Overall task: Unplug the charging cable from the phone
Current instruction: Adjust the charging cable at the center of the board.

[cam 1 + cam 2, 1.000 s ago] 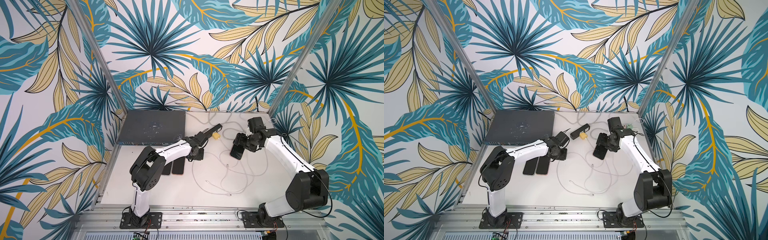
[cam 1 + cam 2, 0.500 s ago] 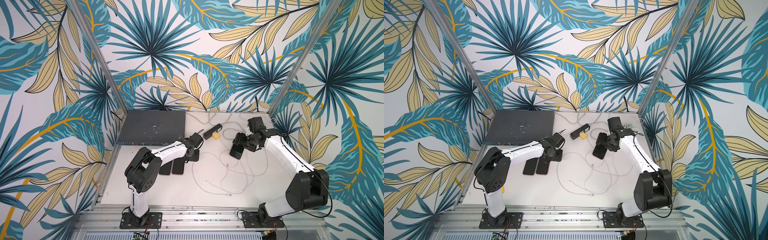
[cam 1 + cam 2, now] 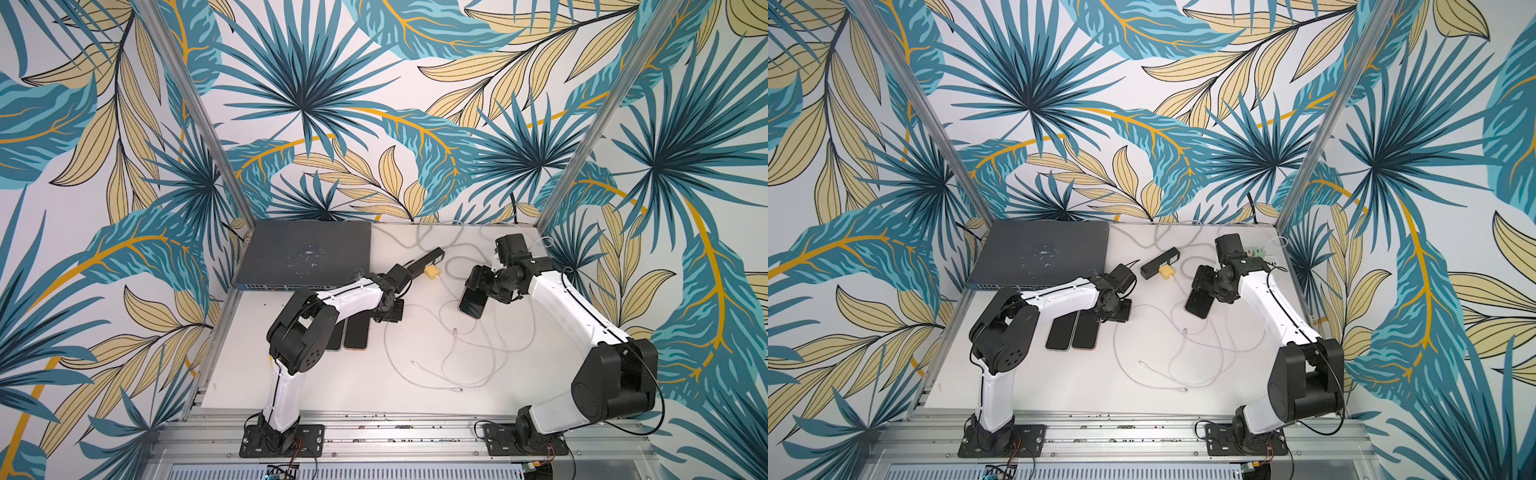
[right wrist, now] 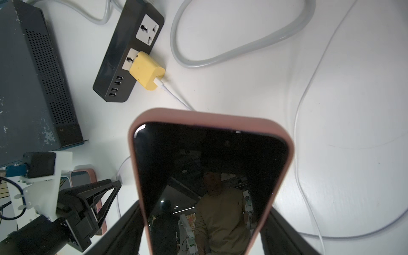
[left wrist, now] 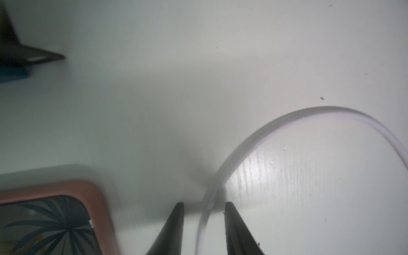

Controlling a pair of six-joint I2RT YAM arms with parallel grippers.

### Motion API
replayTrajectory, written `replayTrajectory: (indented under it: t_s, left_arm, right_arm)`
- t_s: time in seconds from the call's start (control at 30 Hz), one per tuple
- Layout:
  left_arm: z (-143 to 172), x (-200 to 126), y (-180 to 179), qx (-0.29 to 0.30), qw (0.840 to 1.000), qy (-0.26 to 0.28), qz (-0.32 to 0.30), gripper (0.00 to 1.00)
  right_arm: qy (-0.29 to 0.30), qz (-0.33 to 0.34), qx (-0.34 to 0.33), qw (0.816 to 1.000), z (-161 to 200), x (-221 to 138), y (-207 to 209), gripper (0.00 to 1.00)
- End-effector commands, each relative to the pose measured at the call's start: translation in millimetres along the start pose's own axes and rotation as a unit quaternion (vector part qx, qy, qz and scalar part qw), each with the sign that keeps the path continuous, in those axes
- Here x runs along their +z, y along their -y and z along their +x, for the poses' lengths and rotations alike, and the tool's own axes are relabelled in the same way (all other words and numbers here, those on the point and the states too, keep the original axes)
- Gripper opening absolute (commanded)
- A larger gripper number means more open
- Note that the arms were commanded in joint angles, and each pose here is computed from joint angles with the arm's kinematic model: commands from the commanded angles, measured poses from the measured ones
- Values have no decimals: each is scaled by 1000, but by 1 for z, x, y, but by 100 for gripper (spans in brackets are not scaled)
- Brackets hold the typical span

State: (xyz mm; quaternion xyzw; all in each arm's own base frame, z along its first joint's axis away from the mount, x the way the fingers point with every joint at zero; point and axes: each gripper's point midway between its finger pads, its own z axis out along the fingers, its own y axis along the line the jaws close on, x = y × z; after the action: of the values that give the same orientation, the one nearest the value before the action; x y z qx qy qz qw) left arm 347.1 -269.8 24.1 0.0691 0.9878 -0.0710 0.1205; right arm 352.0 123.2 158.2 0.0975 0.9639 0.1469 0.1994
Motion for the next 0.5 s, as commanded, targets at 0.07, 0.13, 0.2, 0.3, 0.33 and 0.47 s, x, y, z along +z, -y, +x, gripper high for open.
replayTrajectory:
  t_s: [0.07,0.13,0.2,0.3,0.33,0.47]
  left_arm:
    - [15,13,-5,9,999,-37,-14,15]
    - [18,14,-5,11,999,-41,-15,8]
    - [20,16,-3,15,999,-44,-15,3]
    - [22,16,4,22,999,-46,-12,0]
    - [22,16,7,24,999,-45,-10,0]
    - [22,16,29,34,999,-41,8,0]
  right_arm:
    - [10,-6,3,1000,-1,-5,-1,67]
    - [11,-6,3,1000,-2,-5,-2,67]
    - [11,-6,3,1000,-2,-4,-2,67]
    - [11,-7,3,1000,-2,-4,-2,67]
    - [11,-8,4,1000,-1,-4,-2,67]
    - [10,-8,4,1000,-1,-3,-2,67]
